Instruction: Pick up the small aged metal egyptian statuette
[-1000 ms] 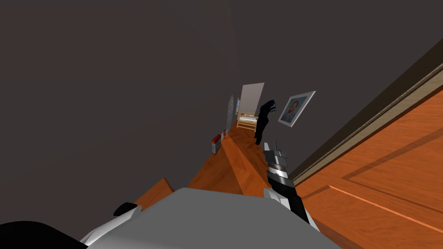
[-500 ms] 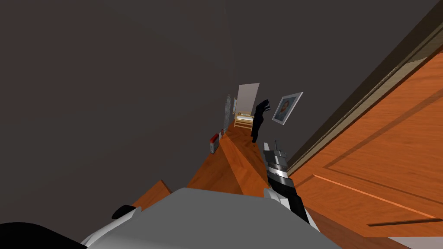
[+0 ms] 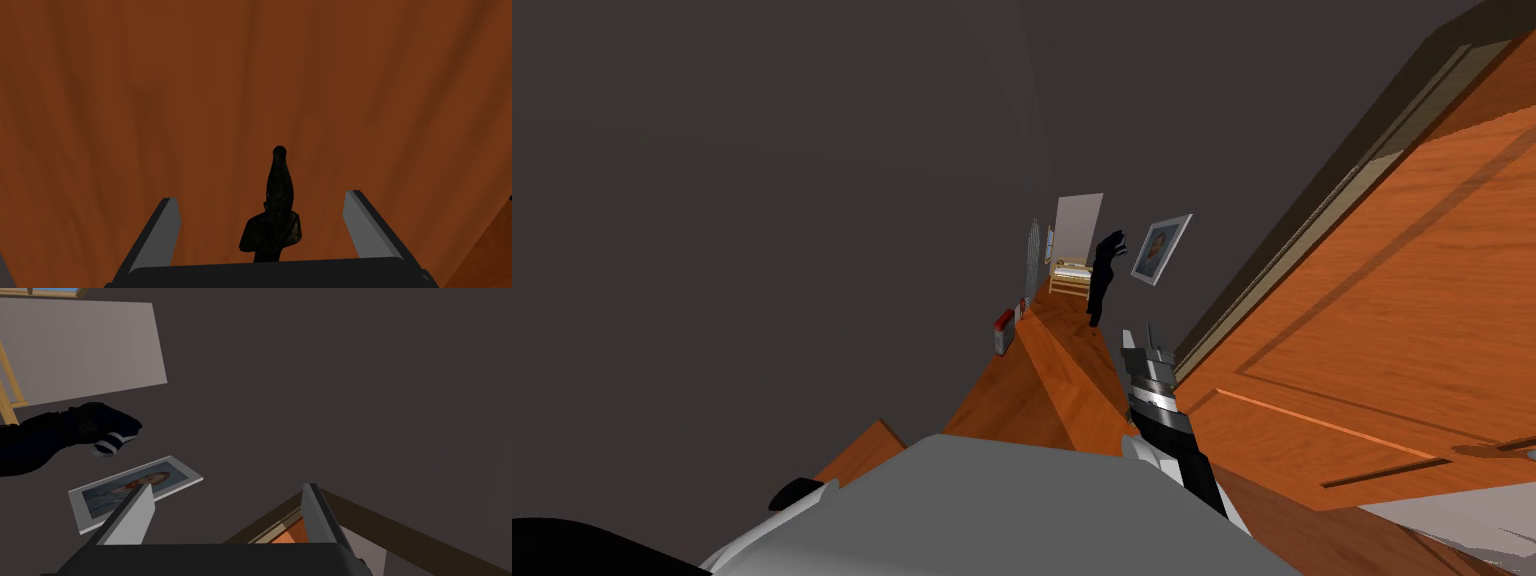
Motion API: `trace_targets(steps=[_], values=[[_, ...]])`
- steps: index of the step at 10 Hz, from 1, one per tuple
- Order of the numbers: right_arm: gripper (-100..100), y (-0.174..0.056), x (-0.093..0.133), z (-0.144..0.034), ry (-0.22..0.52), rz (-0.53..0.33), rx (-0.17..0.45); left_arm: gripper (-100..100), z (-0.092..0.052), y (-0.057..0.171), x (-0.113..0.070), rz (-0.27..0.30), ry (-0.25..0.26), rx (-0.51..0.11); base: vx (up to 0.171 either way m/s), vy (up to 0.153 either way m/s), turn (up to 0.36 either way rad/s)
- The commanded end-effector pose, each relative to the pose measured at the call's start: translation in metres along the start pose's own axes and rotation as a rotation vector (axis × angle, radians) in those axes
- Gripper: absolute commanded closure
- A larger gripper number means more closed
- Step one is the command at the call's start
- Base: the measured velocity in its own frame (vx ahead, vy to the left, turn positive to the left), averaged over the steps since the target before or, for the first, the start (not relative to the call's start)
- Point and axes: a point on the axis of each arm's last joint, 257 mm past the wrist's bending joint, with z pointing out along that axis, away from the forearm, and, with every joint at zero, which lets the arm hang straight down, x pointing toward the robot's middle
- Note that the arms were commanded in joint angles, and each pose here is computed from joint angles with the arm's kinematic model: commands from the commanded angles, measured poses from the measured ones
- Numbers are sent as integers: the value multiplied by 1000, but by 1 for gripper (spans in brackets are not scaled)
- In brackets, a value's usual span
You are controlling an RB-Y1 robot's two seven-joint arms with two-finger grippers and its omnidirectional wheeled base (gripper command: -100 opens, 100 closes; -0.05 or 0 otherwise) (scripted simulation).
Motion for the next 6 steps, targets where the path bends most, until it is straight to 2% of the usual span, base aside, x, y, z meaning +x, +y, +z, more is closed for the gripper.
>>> trace_targets(steps=[1,5,6], values=[[0,0,0,0,0,0,0,100,0,0,0,0,0,0,0,0,0],[0,0,0,0,0,0,0,100,0,1,2,1,2,-3,1,0,-3],[0,0,0,0,0,0,0,0,0,1,2,1,2,-2,0,0,0]])
